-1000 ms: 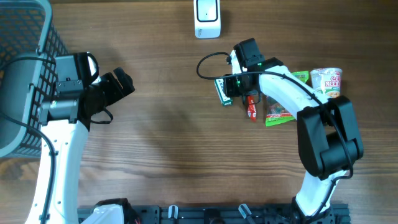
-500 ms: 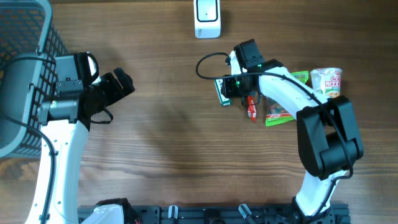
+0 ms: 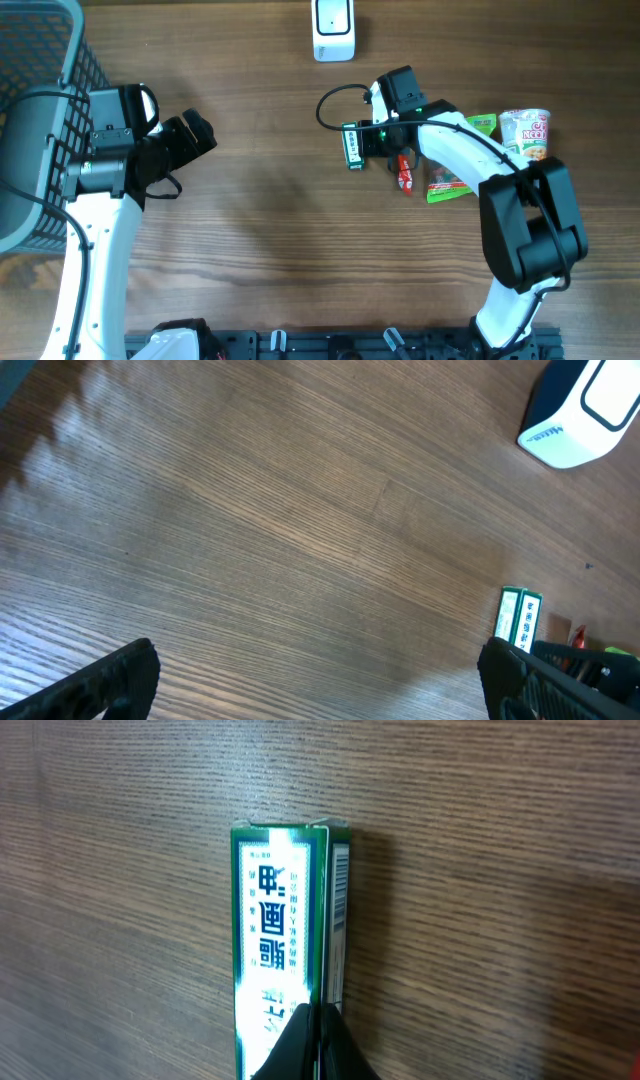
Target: Scan the item barcode
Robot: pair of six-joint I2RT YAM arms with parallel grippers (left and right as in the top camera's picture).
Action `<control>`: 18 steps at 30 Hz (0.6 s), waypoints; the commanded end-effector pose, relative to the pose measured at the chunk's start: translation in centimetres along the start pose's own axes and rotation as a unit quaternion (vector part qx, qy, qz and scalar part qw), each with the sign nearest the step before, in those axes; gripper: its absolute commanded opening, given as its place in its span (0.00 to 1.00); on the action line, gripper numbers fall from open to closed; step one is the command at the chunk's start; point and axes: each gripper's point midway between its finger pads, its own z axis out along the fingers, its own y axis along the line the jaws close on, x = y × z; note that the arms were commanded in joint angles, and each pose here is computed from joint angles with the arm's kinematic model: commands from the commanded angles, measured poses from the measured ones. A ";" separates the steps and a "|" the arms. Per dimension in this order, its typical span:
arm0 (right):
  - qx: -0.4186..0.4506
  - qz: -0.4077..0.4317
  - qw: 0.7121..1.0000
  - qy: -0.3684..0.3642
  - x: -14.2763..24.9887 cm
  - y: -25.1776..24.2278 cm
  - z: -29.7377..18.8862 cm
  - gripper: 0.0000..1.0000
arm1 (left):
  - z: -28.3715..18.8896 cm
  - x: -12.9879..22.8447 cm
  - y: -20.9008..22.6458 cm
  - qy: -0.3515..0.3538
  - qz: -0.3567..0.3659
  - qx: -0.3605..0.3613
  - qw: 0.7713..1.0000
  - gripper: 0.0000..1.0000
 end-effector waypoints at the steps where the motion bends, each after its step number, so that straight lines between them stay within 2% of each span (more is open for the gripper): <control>1: -0.001 -0.006 1.000 -0.006 0.1 0.5 -0.8 0.04 | 0.1 0.1 -0.2 0.003 0.006 0.004 1.000 1.00; 3: 0.003 -0.009 1.000 -0.004 0.3 0.6 -0.7 0.04 | 0.1 0.1 -0.2 0.003 0.006 0.004 1.000 1.00; 4: 0.002 -0.010 1.000 -0.003 0.4 0.8 -0.6 0.08 | 0.1 0.1 -0.2 0.003 0.006 0.004 1.000 1.00; 5: 0.001 -0.010 1.000 -0.002 0.5 1.1 -0.5 0.19 | 0.1 0.1 -0.2 0.003 0.006 0.004 1.000 1.00; 6: 0.000 -0.009 1.000 -0.002 0.6 1.2 -0.5 0.41 | 0.1 0.1 -0.2 0.003 0.006 0.004 1.000 1.00; 8: -0.002 -0.007 1.000 -0.002 0.7 1.7 -0.3 0.54 | 0.1 0.1 -0.2 0.003 0.006 0.004 1.000 1.00; 13: 0.016 0.003 1.000 -0.010 0.6 1.5 -0.2 0.53 | 0.1 0.1 -0.2 0.003 0.006 0.004 1.000 1.00; 15: 0.032 0.006 0.999 -0.017 0.3 1.0 -0.2 0.48 | 0.1 0.1 -0.2 0.003 0.006 0.004 1.000 1.00; 18: 0.049 0.013 0.998 -0.027 -0.1 0.4 -0.3 0.48 | 0.1 0.1 -0.2 0.003 0.006 0.004 1.000 1.00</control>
